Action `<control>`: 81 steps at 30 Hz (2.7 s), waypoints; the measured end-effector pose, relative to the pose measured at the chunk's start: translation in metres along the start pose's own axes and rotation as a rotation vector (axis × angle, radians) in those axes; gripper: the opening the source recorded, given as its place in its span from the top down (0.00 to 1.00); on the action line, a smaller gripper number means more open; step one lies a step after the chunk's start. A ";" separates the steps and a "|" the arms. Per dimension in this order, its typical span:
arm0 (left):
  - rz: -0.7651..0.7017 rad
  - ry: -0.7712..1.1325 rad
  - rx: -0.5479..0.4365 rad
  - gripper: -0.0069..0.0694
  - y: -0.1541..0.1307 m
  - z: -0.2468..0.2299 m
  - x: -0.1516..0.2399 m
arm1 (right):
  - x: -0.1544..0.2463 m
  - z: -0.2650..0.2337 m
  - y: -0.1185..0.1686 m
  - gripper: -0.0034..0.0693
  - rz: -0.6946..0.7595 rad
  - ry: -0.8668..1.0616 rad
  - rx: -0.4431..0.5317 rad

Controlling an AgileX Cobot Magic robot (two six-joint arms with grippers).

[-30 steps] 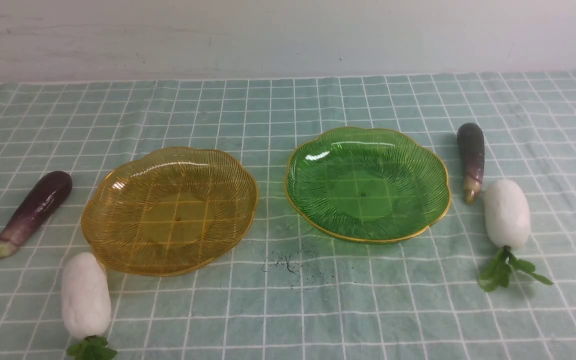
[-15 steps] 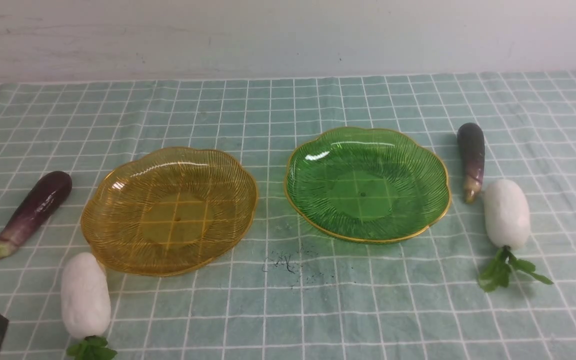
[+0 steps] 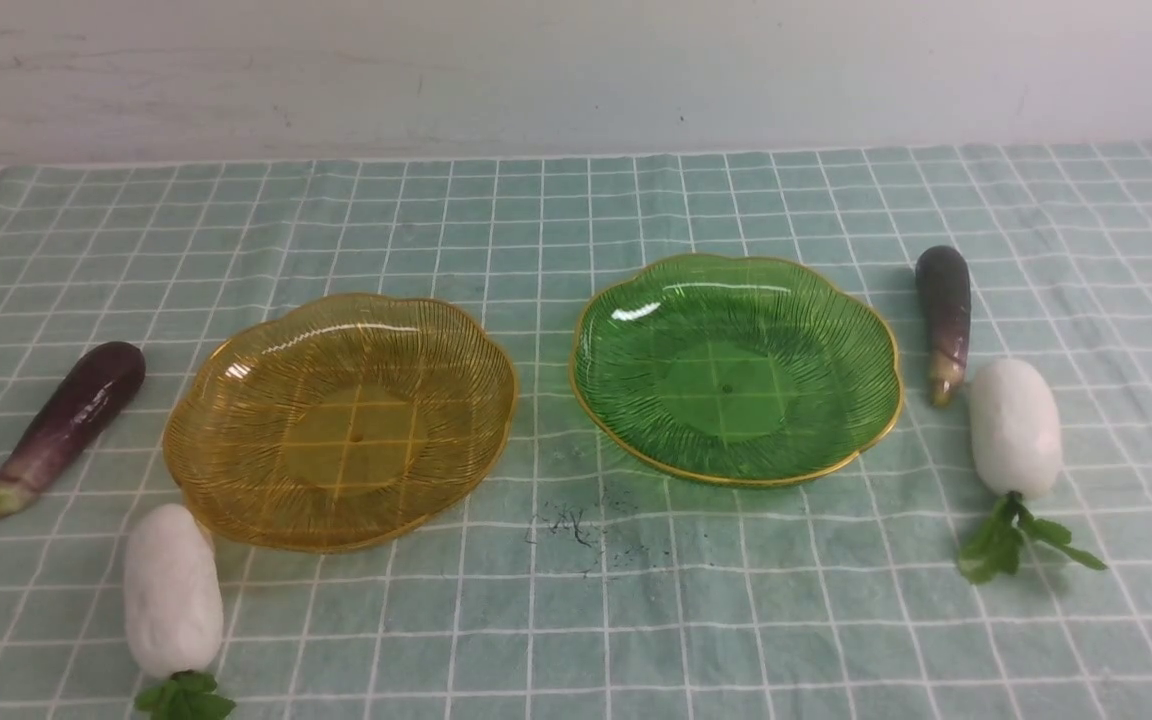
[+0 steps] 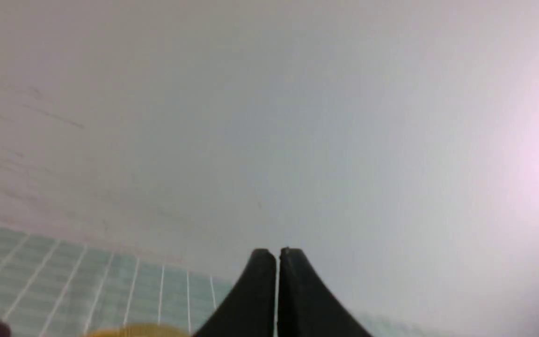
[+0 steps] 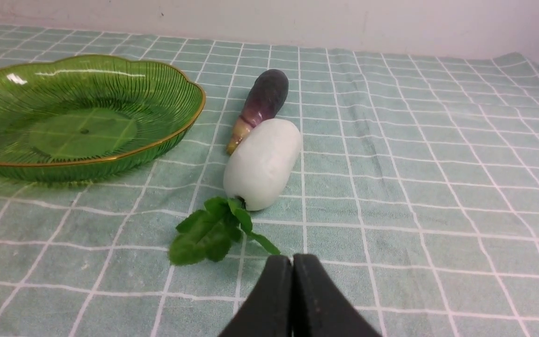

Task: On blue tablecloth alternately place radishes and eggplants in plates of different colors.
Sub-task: 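Pick up the white radish and place it in the left plate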

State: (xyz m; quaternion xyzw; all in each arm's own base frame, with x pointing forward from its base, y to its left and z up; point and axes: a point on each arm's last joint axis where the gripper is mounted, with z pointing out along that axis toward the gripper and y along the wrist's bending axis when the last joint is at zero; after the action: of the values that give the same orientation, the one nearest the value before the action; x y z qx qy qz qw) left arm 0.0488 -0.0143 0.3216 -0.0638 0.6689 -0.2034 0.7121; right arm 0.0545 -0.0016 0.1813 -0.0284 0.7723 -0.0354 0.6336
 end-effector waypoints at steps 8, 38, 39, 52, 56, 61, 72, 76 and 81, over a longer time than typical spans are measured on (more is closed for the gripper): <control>0.049 0.882 -0.203 0.92 0.021 0.078 0.031 | -0.018 -0.002 0.002 0.97 0.545 -0.210 -0.075; -0.045 1.208 -0.494 0.15 0.103 0.177 0.107 | -0.130 0.014 0.018 0.97 0.418 0.213 -0.306; -0.046 1.211 -0.498 0.10 0.106 0.180 0.112 | -0.134 0.020 0.018 0.97 0.410 0.240 -0.310; -0.090 1.302 -0.542 0.32 0.122 0.188 0.144 | -0.158 0.109 0.009 0.97 0.199 0.648 -0.242; -0.067 1.342 -0.535 0.32 0.116 0.180 0.133 | -0.159 0.135 0.003 0.97 0.185 0.707 -0.170; -0.029 1.255 -0.510 0.32 0.104 0.174 0.107 | -0.154 0.163 -0.005 0.97 0.227 0.774 -0.101; 0.072 0.885 -0.256 0.32 0.065 0.219 0.016 | -0.121 0.256 -0.019 0.87 0.291 0.847 -0.043; 0.092 0.935 -0.164 0.32 0.076 0.258 0.033 | -0.102 0.290 -0.018 0.63 0.301 0.864 -0.043; 0.077 1.012 -0.120 0.32 0.092 0.282 0.066 | -0.080 0.316 -0.014 0.29 0.334 0.926 -0.059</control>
State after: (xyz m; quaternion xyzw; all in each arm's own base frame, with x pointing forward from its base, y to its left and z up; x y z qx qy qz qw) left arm 0.3453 -0.0064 0.2542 0.0267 0.9423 -0.1435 0.3013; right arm 0.3804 -0.0140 0.1989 0.0966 0.9675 0.0796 0.2197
